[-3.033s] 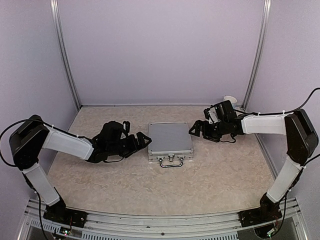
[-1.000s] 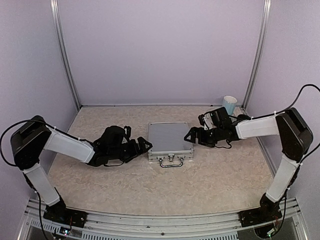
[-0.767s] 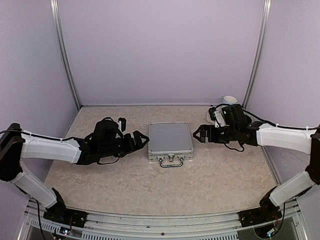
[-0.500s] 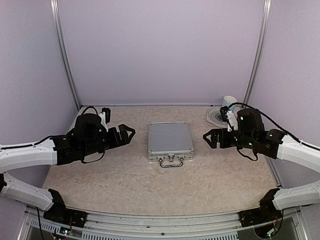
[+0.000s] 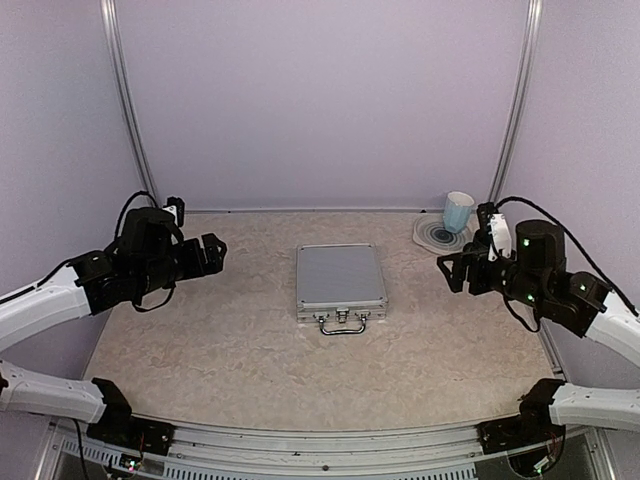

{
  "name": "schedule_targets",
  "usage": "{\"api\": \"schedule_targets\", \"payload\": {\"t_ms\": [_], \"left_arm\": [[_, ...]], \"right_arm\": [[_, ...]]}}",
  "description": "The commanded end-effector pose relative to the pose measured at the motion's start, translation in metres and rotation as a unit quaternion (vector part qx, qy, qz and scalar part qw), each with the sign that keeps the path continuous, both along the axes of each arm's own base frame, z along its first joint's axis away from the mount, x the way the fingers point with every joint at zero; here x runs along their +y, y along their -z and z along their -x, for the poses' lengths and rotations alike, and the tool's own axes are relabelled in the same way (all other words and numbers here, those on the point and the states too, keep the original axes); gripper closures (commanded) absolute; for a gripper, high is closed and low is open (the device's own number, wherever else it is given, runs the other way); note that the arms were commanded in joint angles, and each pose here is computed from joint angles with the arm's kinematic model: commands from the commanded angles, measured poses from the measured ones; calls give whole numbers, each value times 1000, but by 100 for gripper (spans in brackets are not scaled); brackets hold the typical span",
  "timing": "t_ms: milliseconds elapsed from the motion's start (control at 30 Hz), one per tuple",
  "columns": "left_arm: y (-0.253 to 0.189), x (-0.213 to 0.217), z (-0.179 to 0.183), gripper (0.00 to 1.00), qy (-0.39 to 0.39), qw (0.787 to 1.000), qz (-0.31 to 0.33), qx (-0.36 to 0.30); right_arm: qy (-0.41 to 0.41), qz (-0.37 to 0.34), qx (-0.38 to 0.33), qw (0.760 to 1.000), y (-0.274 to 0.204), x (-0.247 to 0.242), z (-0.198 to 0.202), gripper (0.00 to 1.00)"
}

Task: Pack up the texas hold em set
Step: Reset both arms

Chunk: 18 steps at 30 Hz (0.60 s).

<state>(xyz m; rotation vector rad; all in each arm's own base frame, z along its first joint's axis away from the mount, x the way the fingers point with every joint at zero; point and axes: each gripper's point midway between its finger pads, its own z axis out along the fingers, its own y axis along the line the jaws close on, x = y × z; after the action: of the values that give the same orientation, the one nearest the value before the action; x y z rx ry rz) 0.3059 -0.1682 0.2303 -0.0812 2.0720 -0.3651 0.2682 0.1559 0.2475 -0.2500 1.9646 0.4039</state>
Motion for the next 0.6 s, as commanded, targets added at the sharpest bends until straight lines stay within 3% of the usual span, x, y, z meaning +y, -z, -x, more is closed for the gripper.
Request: {"api": "schedule_targets", "payload": {"t_ms": [0, 367, 567], "left_arm": [[1, 25, -2, 1, -6, 1000, -10, 12], [9, 48, -22, 1, -4, 999, -43, 3], [7, 66, -31, 1, -33, 998, -55, -31]], "right_arm": [[58, 45, -1, 997, 9, -13, -19, 1], [76, 60, 3, 995, 18, -23, -71, 1], [85, 70, -17, 994, 10, -38, -65, 1]]}}
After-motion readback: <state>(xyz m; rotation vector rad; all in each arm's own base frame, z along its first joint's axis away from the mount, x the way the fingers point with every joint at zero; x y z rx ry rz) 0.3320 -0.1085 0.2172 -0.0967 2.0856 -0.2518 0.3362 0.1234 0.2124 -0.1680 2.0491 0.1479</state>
